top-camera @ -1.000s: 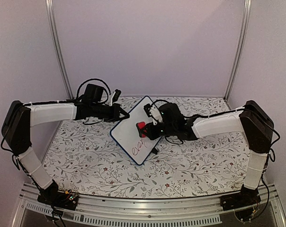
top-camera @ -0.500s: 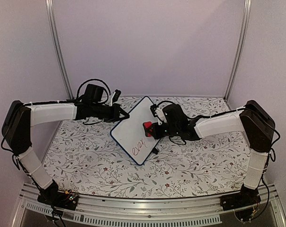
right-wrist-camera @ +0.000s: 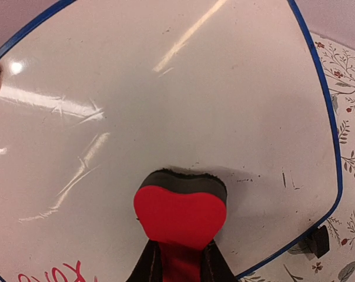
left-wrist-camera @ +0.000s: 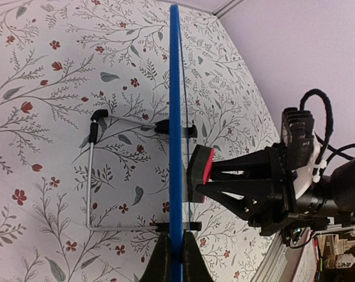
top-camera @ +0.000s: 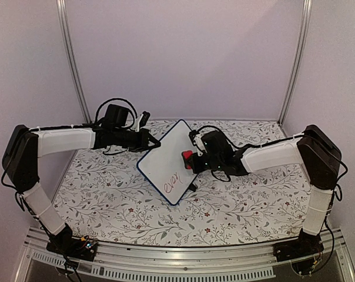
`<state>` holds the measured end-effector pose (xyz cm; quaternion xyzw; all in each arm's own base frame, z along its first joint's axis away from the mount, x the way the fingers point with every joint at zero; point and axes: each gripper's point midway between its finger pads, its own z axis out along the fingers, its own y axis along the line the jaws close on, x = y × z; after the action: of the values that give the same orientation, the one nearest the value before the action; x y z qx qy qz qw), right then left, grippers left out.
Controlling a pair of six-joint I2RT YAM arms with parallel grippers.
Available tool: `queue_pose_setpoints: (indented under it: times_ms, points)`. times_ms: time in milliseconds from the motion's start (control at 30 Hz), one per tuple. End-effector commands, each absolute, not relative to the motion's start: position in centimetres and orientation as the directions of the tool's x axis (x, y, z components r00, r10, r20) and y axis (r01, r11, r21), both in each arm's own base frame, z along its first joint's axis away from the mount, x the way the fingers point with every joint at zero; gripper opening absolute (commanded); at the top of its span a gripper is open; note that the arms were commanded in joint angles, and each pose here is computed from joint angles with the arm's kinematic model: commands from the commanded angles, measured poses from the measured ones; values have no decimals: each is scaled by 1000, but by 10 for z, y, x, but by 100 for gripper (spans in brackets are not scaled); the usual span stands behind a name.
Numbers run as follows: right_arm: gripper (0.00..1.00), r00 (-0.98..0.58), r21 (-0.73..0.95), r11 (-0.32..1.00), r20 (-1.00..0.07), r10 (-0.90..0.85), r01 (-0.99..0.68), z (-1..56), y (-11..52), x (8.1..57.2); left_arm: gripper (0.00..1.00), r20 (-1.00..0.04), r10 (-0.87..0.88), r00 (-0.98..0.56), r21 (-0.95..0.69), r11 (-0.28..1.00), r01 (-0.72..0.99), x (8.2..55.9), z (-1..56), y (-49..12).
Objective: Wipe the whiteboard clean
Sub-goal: Erase the whiteboard at the center of the board.
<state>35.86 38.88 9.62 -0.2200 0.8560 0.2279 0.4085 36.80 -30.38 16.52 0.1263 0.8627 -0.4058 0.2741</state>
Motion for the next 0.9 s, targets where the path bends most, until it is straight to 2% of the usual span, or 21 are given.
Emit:
queue_pose_setpoints:
  times_ms: [0,867]
  points:
    - [0,-545,115,770,-771,-329,-627,74,395,328,0,-567,54,-822,-639,601,480,356,162,-317]
    - [0,-413,6,696,-808,-419,-718,92,421,283,0,-564,51,-824,-638,607,474,356,161,-316]
